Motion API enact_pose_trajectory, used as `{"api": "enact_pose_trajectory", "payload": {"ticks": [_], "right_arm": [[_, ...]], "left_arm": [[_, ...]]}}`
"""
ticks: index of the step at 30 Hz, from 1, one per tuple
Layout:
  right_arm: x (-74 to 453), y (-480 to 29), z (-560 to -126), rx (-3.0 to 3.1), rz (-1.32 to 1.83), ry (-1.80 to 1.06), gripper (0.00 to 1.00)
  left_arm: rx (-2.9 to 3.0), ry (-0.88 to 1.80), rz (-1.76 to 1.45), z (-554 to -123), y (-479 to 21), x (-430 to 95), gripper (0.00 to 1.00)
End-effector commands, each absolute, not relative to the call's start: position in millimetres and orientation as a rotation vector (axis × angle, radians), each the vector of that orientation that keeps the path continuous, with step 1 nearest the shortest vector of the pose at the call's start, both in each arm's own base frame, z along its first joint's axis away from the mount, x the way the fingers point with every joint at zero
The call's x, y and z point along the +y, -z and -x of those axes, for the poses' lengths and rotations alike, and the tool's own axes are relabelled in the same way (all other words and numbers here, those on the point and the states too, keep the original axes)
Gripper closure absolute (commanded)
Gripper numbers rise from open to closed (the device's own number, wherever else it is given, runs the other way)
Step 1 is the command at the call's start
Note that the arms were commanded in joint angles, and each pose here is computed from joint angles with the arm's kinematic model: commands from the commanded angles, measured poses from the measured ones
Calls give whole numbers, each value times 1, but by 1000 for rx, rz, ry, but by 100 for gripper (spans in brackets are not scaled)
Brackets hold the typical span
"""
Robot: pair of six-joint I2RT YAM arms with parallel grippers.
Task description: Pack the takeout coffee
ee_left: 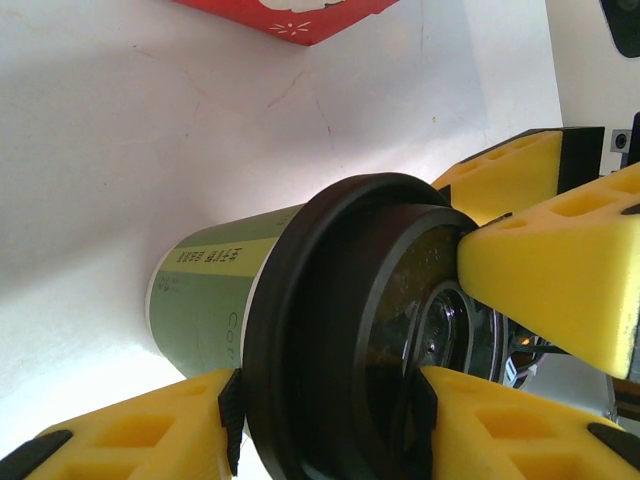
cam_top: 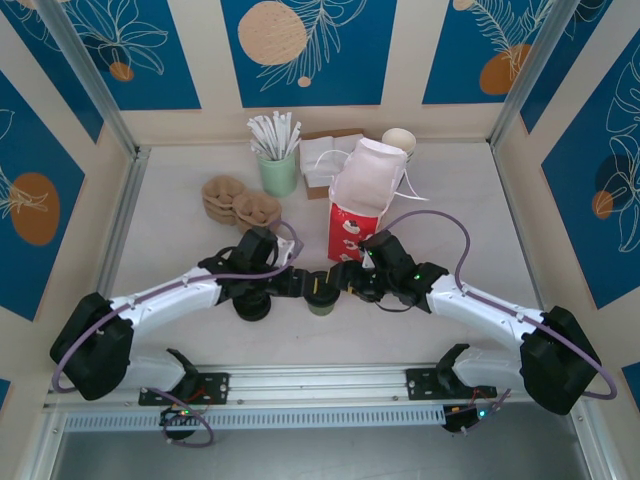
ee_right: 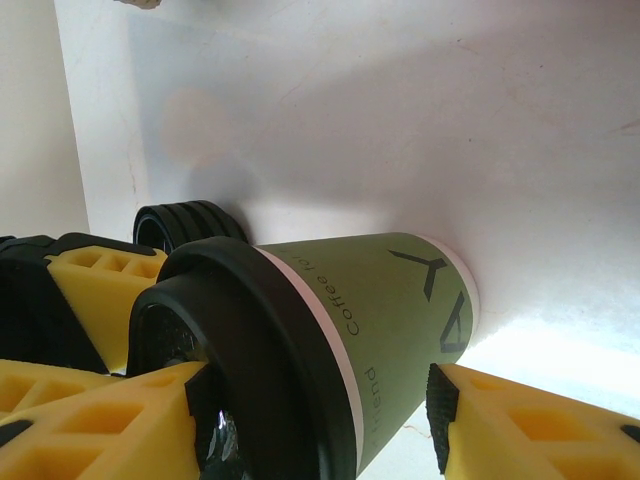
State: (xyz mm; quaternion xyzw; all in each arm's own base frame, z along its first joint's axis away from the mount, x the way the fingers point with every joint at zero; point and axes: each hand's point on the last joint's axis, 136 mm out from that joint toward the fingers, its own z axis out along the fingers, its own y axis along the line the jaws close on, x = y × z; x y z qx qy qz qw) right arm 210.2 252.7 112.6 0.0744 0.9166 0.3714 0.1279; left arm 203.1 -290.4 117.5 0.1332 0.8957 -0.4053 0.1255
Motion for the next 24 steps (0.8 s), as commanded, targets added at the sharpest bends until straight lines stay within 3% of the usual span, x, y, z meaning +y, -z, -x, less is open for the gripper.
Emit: {"api": "enact_pose_trajectory", "payload": {"ticks": [1, 13, 24], "right_arm": [[238, -86, -197, 2774, -251, -945, 40], [254, -119, -204, 2716, -181, -1007, 38], [258, -129, -205, 2704, -182, -1026, 35]], "left_arm": [[2776, 1074, -381, -181, -76, -272, 53], [2664, 1106, -431, -197, -125, -286, 49], [2617, 1070, -456, -209, -151, -289, 39]]}}
